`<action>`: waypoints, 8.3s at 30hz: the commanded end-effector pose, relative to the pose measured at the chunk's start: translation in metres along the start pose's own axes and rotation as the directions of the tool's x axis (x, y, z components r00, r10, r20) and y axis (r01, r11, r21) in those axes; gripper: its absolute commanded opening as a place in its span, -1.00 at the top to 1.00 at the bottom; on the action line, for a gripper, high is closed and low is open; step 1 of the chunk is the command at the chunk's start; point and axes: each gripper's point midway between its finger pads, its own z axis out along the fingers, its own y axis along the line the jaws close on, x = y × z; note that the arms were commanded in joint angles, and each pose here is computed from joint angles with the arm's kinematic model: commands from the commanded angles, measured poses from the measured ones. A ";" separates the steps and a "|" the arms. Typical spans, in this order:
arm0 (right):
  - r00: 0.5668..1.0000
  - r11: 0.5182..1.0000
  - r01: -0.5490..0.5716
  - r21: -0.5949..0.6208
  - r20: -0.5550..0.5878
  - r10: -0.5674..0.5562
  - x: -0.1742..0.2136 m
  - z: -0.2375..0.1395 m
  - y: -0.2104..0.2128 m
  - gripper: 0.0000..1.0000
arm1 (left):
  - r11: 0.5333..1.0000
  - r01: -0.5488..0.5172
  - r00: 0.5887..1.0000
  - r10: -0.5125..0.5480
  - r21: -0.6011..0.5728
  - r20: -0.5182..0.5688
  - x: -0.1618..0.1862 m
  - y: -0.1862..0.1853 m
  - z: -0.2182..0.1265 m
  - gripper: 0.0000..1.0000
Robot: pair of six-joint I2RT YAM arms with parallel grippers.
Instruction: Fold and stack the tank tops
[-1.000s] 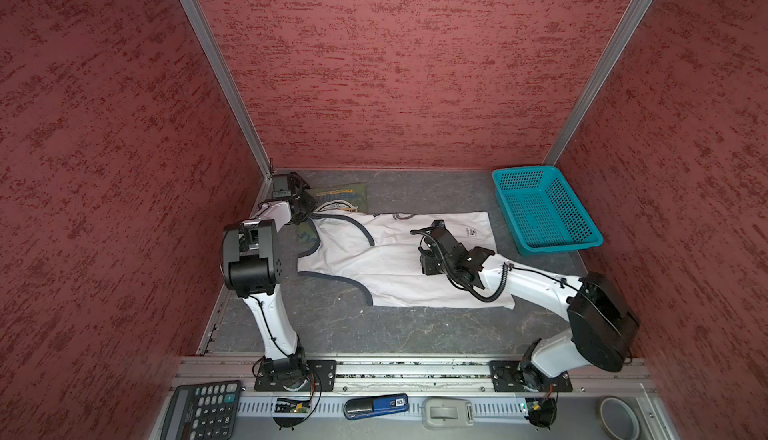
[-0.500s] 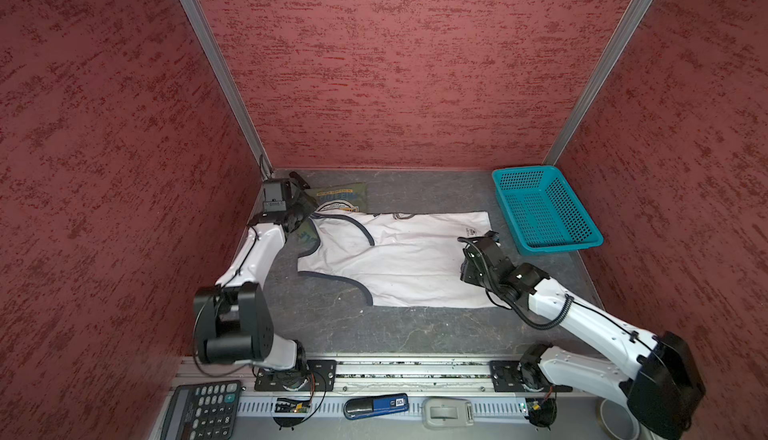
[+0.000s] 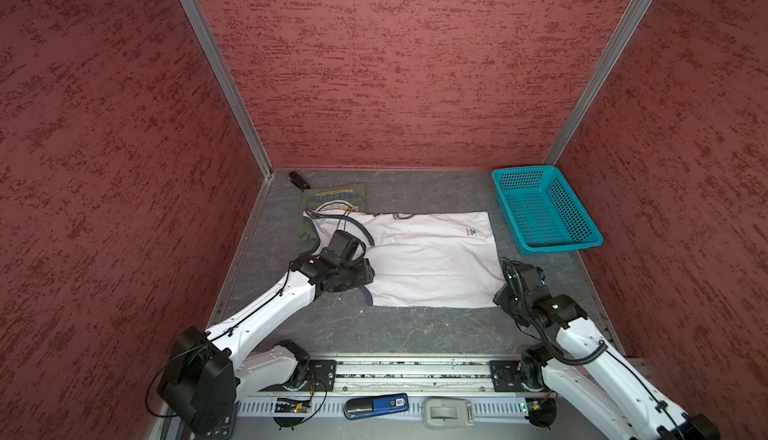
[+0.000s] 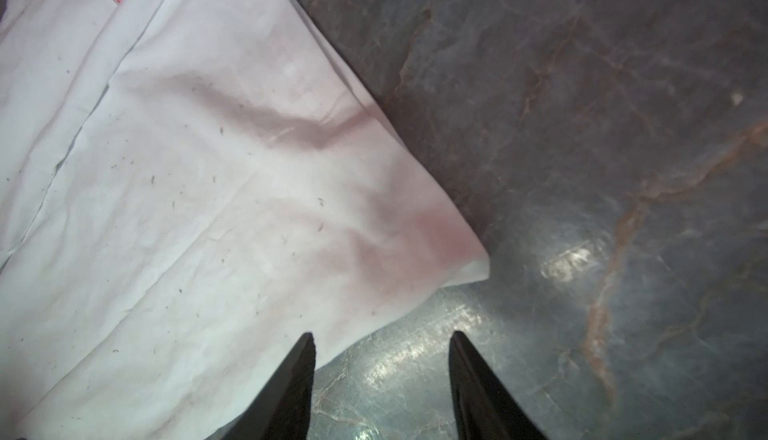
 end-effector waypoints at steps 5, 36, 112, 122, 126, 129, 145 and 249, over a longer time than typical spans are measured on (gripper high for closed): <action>0.995 0.995 -0.096 -0.008 0.007 0.096 -0.003 0.015 -0.009 -0.02 | 0.993 0.065 0.997 -0.069 -0.099 -0.034 0.044 0.003 0.027 -0.16; 0.993 1.000 -0.015 0.003 0.114 0.015 -0.038 0.032 0.006 0.84 | 0.984 0.148 0.985 -0.137 -0.098 0.104 0.020 0.008 0.055 0.90; 0.943 0.953 0.294 0.067 0.139 -0.301 -0.145 0.107 0.120 -0.18 | 0.966 -0.030 0.973 0.087 -0.258 0.212 -0.158 -0.017 0.096 -0.02; 0.947 0.954 0.294 0.057 0.120 -0.298 -0.150 0.123 0.127 -0.04 | 0.963 -0.003 0.979 0.057 -0.268 0.195 -0.168 -0.008 0.111 0.33; 0.943 0.954 0.294 0.065 0.145 -0.300 -0.155 0.109 0.127 0.46 | 0.967 -0.003 0.976 0.058 -0.254 0.209 -0.169 -0.011 0.103 0.64; 0.938 0.953 0.295 0.076 0.168 -0.303 -0.158 0.094 0.124 0.67 | 0.973 -0.002 0.970 0.059 -0.233 0.237 -0.167 -0.015 0.090 0.82; 0.939 0.954 0.294 0.053 0.170 -0.299 -0.124 0.034 0.086 0.92 | 0.989 0.003 0.958 0.039 -0.147 0.284 -0.103 -0.024 0.033 1.00; 0.894 0.890 0.440 -0.118 0.146 -0.423 -0.088 0.031 0.122 -0.20 | 0.763 0.646 0.705 -0.580 -0.033 0.408 -0.057 0.186 -0.014 -0.17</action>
